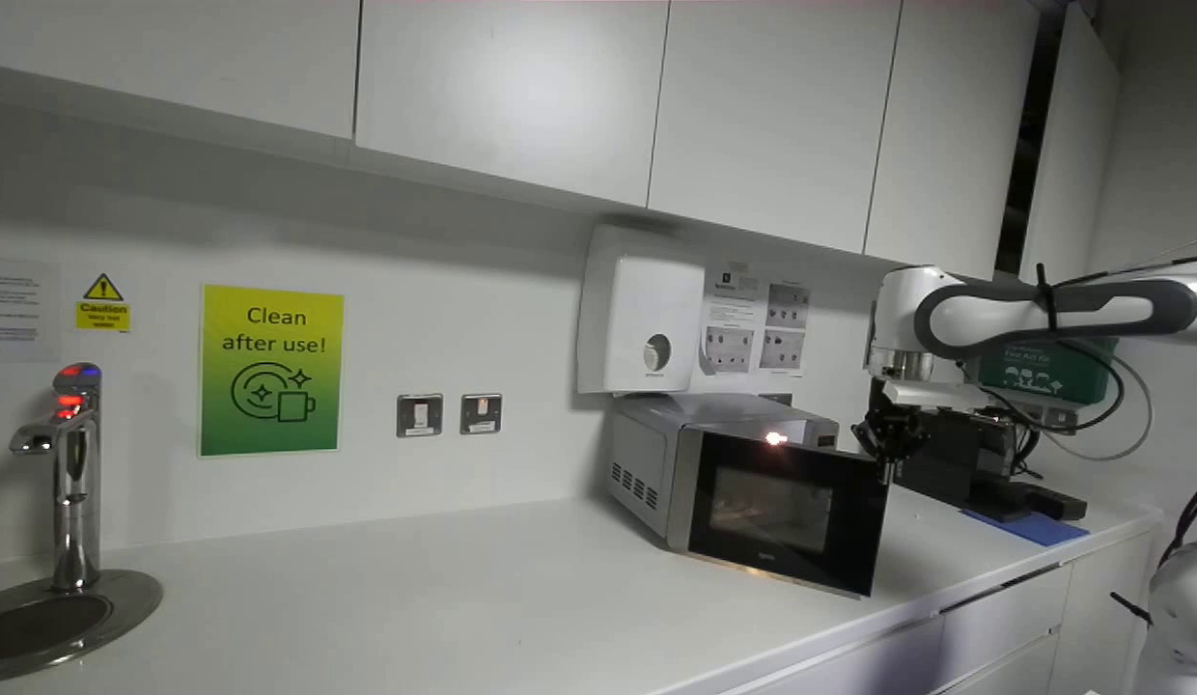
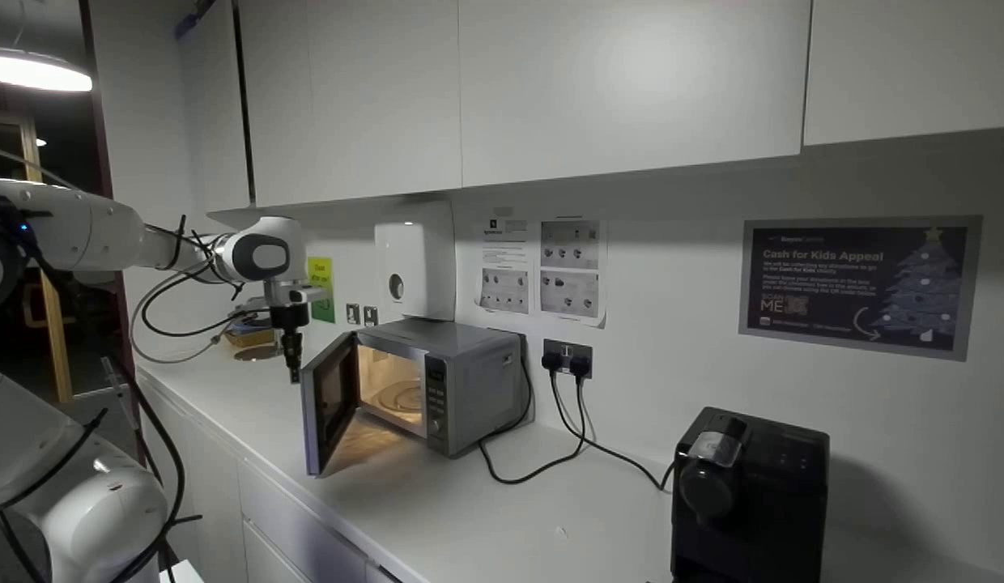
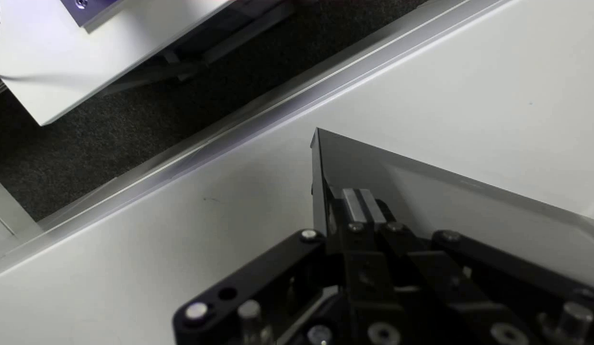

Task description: Close the microwave fully

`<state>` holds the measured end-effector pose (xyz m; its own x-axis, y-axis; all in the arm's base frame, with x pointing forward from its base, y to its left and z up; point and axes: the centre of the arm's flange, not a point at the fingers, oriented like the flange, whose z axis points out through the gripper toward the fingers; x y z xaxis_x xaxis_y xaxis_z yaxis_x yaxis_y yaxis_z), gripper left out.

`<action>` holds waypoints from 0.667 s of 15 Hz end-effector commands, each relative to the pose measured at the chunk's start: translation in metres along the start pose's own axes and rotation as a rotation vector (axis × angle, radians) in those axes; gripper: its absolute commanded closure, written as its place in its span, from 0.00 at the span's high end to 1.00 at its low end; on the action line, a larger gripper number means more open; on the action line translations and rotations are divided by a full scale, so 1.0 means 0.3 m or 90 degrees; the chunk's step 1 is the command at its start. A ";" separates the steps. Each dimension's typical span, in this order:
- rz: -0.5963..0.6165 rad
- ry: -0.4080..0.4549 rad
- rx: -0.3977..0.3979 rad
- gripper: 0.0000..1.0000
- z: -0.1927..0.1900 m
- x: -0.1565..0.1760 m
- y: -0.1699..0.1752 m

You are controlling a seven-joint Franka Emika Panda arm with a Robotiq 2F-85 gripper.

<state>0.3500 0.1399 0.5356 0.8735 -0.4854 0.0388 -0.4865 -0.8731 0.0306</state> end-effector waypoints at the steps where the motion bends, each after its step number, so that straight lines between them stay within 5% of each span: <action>1: -0.006 0.013 0.016 0.00 0.013 0.023 0.023; 10: -0.004 0.017 0.022 0.00 0.032 0.075 0.021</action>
<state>0.3594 0.1346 0.5326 0.8691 -0.4921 0.0503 -0.4933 -0.8698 0.0138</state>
